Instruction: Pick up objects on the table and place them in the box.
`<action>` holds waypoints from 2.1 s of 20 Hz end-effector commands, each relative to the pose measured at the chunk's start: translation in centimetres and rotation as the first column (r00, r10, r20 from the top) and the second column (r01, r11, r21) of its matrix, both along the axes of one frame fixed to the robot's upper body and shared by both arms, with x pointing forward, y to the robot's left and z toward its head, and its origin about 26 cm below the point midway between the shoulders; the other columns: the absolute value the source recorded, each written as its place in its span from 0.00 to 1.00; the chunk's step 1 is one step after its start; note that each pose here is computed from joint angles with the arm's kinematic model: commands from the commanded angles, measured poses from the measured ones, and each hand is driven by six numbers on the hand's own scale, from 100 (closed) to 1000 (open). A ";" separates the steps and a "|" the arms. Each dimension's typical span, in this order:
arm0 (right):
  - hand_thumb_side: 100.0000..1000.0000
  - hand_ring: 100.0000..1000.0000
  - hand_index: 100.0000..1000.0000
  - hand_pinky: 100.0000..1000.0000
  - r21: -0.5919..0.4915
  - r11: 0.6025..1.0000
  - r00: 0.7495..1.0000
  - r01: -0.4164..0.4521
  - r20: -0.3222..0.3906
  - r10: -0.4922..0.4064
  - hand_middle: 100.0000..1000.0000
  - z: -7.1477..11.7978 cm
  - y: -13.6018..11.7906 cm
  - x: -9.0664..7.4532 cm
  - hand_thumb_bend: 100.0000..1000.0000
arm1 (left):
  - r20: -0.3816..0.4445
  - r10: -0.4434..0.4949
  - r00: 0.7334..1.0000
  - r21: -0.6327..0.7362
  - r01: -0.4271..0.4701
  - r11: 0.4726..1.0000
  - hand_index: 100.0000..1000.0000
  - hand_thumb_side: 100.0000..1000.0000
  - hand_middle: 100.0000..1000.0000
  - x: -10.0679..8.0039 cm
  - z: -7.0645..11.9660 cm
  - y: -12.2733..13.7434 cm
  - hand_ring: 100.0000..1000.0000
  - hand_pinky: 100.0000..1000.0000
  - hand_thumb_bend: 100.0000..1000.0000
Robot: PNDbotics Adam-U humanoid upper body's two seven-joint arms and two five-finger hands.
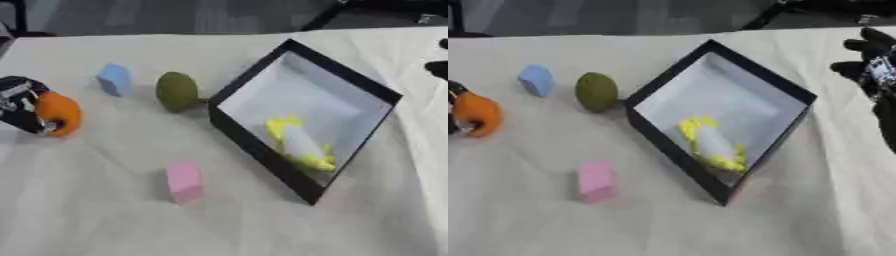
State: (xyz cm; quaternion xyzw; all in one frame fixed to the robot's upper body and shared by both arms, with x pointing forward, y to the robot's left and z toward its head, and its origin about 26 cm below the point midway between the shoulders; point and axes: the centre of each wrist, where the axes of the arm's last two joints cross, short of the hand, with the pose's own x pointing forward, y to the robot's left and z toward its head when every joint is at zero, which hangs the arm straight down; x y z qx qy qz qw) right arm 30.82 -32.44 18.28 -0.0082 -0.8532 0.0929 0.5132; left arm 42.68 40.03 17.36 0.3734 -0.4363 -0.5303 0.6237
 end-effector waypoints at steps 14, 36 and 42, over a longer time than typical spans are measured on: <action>0.51 0.69 0.90 0.88 -0.033 0.999 0.999 0.004 0.036 -0.003 0.81 1.1 -0.5 -0.1 0.00 | 0.481 -0.557 0.677 0.226 0.518 0.825 0.53 0.00 0.53 -7.6 16.0 -13.8 0.63 0.67 0.00; 0.47 0.72 0.90 0.89 -0.039 0.996 0.978 0.080 0.197 -0.071 0.81 5.7 -1.2 -0.2 0.00 | 0.410 -0.758 0.508 0.178 0.770 0.612 0.52 0.00 0.52 -3.7 12.0 -30.6 0.61 0.66 0.00; 0.47 0.72 0.90 0.89 -0.035 0.997 0.975 0.067 0.213 -0.058 0.81 6.2 -0.7 0.0 0.00 | 0.400 -0.725 0.560 0.115 0.754 0.646 0.52 0.00 0.50 -1.8 10.6 -31.5 0.60 0.65 0.00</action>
